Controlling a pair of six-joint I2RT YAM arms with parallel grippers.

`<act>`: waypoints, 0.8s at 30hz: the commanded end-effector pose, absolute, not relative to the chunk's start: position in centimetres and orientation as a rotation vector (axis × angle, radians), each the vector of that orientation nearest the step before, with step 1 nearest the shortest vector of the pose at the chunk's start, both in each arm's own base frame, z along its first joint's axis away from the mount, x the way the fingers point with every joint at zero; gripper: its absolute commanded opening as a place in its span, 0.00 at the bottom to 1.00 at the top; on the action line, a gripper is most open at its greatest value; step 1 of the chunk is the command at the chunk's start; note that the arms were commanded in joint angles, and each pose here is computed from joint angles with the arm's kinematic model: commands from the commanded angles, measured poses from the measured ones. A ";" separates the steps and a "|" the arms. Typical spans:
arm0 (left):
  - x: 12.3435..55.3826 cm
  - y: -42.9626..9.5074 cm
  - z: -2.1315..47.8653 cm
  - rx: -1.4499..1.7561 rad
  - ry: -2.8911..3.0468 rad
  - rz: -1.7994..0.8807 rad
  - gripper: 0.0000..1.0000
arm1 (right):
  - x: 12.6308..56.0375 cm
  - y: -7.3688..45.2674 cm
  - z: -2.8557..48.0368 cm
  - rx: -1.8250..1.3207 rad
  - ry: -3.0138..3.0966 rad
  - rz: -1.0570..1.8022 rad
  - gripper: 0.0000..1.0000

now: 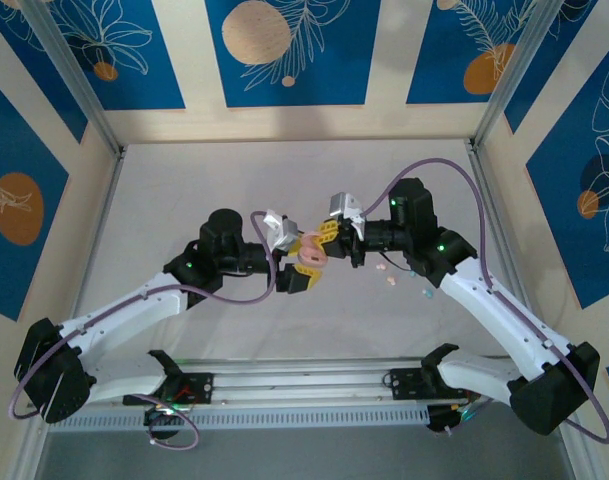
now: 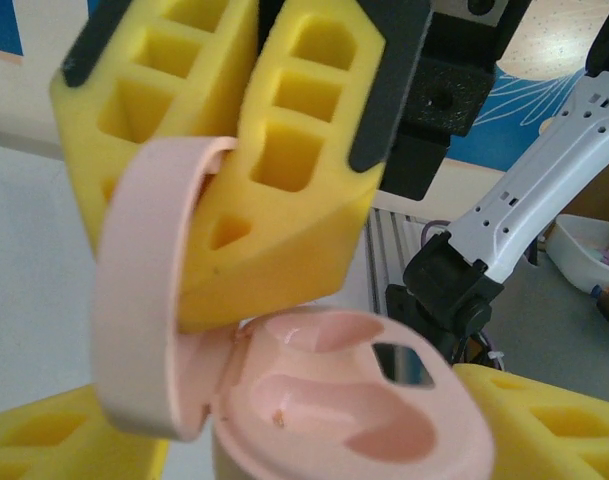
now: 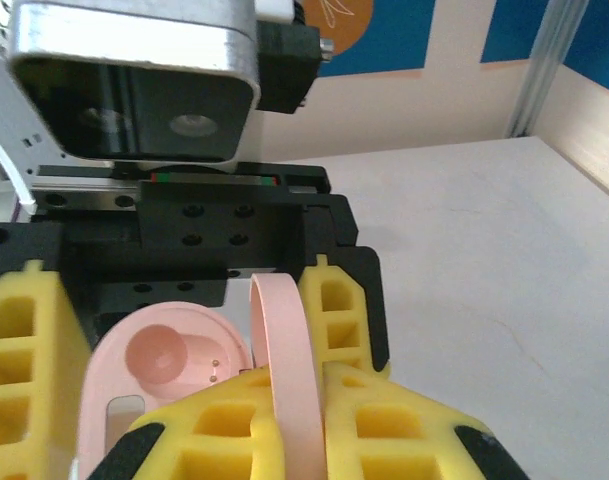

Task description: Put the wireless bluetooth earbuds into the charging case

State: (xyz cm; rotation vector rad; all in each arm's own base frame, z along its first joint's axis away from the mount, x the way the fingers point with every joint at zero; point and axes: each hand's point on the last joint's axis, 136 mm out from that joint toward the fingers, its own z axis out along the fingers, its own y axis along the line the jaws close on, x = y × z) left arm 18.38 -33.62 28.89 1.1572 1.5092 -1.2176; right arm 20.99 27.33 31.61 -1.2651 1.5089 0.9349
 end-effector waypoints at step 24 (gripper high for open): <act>18.4 -34.2 30.8 1.119 1.468 -1.245 0.36 | 20.7 27.2 32.4 -1.283 1.444 0.829 0.08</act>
